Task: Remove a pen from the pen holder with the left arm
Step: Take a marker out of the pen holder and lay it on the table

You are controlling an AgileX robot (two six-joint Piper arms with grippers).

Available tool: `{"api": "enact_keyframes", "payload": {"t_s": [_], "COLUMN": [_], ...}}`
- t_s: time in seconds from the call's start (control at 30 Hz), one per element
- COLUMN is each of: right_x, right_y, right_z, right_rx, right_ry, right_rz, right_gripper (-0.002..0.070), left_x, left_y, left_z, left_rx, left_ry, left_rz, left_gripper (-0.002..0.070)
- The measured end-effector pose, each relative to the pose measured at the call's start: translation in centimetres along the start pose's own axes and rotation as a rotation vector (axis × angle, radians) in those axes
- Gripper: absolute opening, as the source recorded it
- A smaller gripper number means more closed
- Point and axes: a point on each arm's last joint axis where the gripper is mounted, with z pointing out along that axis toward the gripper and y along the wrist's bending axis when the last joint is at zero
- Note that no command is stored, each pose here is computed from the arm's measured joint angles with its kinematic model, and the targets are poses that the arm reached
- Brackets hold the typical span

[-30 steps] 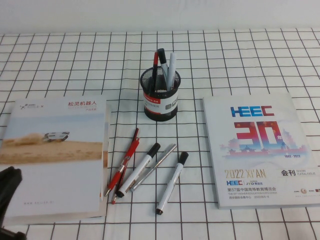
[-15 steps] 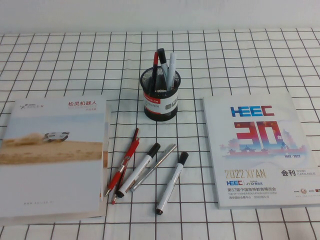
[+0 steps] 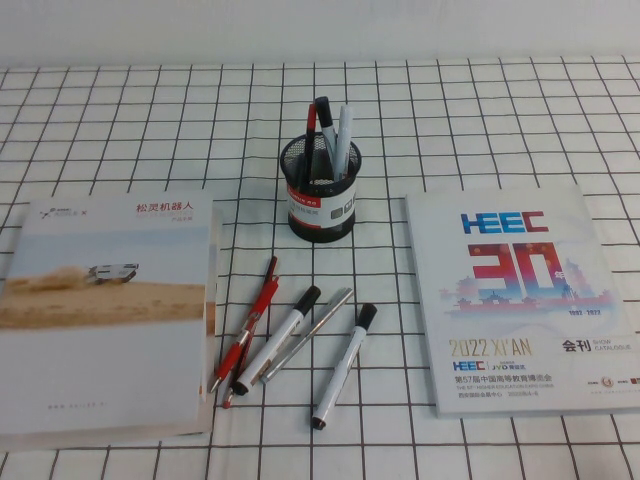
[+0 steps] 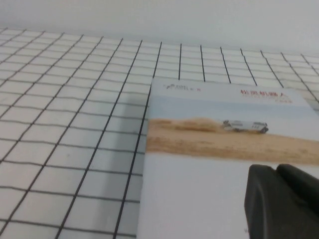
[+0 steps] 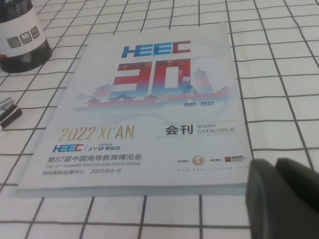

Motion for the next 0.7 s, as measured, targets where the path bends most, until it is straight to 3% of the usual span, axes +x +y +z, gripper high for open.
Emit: {"api": "enact_keyframes", "payload": {"t_s": [0.2, 0.7], "right_x": [0.0, 0.0], "right_y": [0.0, 0.0], "right_z": [0.0, 0.0], "right_rx": [0.0, 0.0], "right_ry": [0.0, 0.0], "right_rz": [0.0, 0.0], "right_gripper": [-0.0015, -0.0015], "left_x": [1.2, 1.4], "left_y": [-0.2, -0.3], "left_z": [-0.1, -0.1], "left_rx": [0.02, 0.049], "left_ry": [0.133, 0.15], "left_rz": [0.006, 0.013], "left_gripper": [-0.0003, -0.0003]}}
